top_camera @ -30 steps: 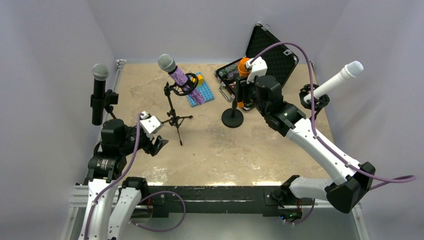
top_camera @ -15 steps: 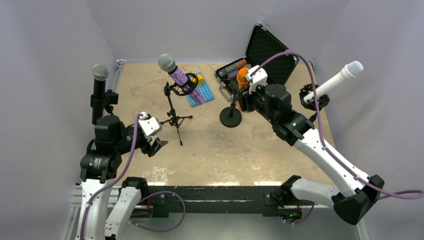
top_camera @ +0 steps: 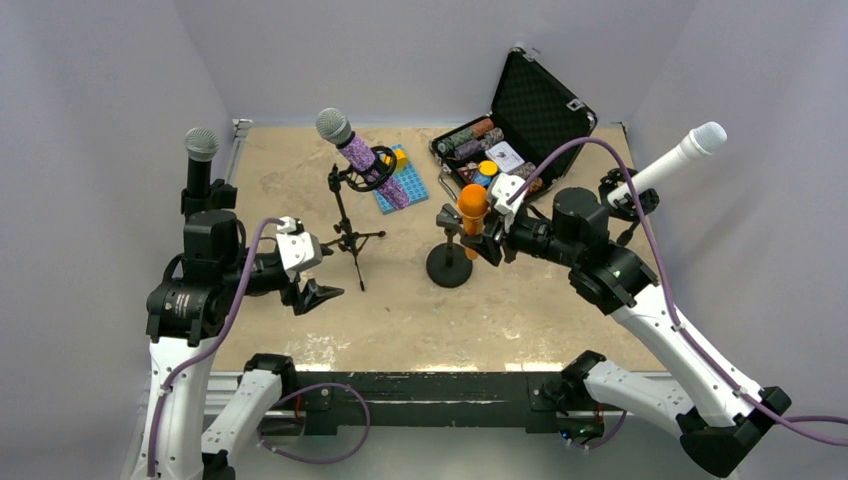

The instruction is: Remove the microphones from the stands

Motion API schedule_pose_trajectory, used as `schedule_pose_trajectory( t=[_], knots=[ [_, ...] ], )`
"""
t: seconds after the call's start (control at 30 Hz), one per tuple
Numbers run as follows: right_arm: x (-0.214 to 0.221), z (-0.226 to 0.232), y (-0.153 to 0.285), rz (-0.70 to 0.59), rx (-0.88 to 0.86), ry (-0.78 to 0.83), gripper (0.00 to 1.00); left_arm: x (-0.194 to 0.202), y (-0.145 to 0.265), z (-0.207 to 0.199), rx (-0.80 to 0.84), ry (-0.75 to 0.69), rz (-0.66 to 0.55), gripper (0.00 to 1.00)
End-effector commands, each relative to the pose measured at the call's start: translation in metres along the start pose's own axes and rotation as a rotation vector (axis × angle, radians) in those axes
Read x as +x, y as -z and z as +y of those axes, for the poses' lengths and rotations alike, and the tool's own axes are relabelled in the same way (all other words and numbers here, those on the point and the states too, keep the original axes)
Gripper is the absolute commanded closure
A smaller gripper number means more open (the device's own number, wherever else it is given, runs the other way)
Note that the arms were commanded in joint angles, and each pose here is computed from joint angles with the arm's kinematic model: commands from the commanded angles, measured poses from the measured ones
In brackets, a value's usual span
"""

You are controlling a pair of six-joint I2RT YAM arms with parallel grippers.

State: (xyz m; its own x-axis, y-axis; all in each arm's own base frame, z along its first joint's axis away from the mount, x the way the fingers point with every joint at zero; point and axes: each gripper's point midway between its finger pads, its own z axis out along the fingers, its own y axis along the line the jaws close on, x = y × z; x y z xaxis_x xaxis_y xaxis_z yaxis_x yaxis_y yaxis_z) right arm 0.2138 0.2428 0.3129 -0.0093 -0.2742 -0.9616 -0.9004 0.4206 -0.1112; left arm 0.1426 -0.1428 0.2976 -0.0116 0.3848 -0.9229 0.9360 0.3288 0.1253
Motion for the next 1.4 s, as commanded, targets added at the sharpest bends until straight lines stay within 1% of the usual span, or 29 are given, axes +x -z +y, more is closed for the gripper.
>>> schedule_pose_trajectory(
  t=[0.0, 0.1, 0.2, 0.33, 0.43, 0.53, 0.63, 0.83, 1.07, 1.27, 1.33, 1.37],
  knots=[
    [-0.035, 0.042, 0.001, -0.116, -0.279, 0.088, 0.97, -0.018, 0.002, -0.014, 0.085, -0.058, -0.055, 0.25],
    [-0.035, 0.049, -0.005, -0.128, -0.35, 0.124, 0.98, -0.017, 0.0, -0.017, 0.109, -0.07, -0.047, 0.25],
    [-0.054, 0.049, -0.007, -0.158, -0.383, 0.138, 1.0, -0.021, 0.0, -0.017, 0.119, -0.085, -0.05, 0.24],
    [-0.078, 0.049, -0.008, -0.197, -0.401, 0.103, 1.0, -0.032, -0.003, -0.009, 0.116, -0.093, -0.072, 0.24],
    [-0.09, 0.049, -0.011, -0.223, -0.41, 0.06, 1.0, -0.034, -0.011, 0.0, 0.111, -0.132, -0.075, 0.23],
    [-0.086, 0.053, -0.019, -0.214, -0.435, 0.038, 1.0, -0.037, -0.02, 0.005, 0.128, -0.15, -0.073, 0.23],
    [-0.082, 0.056, -0.025, -0.231, -0.427, 0.034, 1.0, -0.043, -0.026, 0.006, 0.148, -0.129, -0.086, 0.22],
    [-0.099, 0.062, -0.032, -0.29, -0.422, 0.081, 1.0, -0.056, -0.03, 0.016, 0.128, -0.113, -0.11, 0.22],
    [-0.074, 0.063, -0.044, -0.236, -0.438, 0.078, 1.0, -0.065, -0.034, 0.03, 0.096, -0.103, -0.127, 0.22],
    [-0.057, 0.06, -0.051, -0.221, -0.418, 0.11, 0.99, -0.065, -0.038, 0.027, 0.119, -0.082, -0.141, 0.2],
    [-0.051, 0.061, -0.052, -0.214, -0.426, 0.104, 0.96, -0.065, -0.038, 0.015, 0.179, -0.059, -0.153, 0.17],
    [-0.05, 0.062, -0.052, -0.21, -0.428, 0.102, 0.9, -0.066, -0.038, 0.01, 0.211, -0.047, -0.155, 0.16]
  ],
)
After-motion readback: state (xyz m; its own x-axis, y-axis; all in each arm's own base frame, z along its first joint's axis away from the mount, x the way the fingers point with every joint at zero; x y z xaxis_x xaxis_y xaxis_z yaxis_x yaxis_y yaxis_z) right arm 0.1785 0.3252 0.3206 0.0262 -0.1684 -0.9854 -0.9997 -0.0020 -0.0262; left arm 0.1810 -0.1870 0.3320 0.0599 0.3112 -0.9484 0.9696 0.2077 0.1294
